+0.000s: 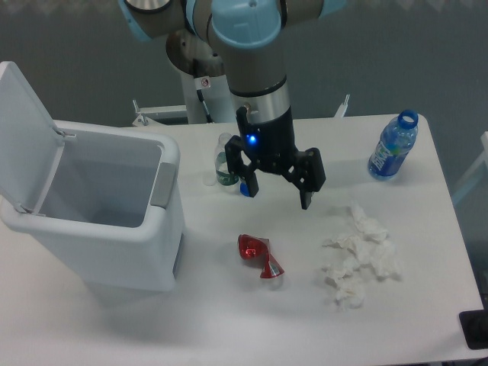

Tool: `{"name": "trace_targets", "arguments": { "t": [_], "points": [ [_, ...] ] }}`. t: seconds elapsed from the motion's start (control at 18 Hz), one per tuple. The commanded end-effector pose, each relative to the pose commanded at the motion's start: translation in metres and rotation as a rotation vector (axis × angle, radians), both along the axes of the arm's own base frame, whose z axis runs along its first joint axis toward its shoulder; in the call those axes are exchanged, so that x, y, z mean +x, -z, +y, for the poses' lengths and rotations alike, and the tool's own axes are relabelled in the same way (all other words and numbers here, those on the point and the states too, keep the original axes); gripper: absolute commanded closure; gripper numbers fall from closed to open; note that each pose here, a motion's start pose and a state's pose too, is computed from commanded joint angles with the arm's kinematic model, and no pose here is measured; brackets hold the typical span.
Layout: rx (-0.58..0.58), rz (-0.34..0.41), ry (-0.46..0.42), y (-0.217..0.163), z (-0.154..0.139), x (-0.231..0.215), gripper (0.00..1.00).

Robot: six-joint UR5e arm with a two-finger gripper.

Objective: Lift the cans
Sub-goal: 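Move the open gripper away from the small glass bottle toward the red glasses, then lower the open gripper down over the red safety glasses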

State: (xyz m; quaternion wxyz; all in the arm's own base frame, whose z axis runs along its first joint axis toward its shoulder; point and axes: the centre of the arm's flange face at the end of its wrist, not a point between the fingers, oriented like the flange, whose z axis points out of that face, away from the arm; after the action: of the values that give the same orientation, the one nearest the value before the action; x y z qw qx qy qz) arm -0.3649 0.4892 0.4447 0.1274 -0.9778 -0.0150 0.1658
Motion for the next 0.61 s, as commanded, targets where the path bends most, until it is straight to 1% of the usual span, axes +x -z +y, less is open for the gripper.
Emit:
{"name": "trace_targets", "arguments": {
  "t": [0.11,0.17,0.33,0.39,0.56,0.61],
  "points": [
    [0.021,-0.004,-0.079,0.009,0.003,-0.006,0.00],
    [0.010,0.004,-0.104,0.011,0.002,-0.008,0.00],
    [-0.079,0.026,-0.144,0.037,0.001,-0.015,0.00],
    [-0.095,0.031,-0.169,0.043,0.001,-0.016,0.00],
    [-0.067,0.010,-0.317,0.050,0.001,-0.014,0.00],
    [-0.052,0.005,-0.349,0.050,0.002,-0.014,0.00]
  ]
}}
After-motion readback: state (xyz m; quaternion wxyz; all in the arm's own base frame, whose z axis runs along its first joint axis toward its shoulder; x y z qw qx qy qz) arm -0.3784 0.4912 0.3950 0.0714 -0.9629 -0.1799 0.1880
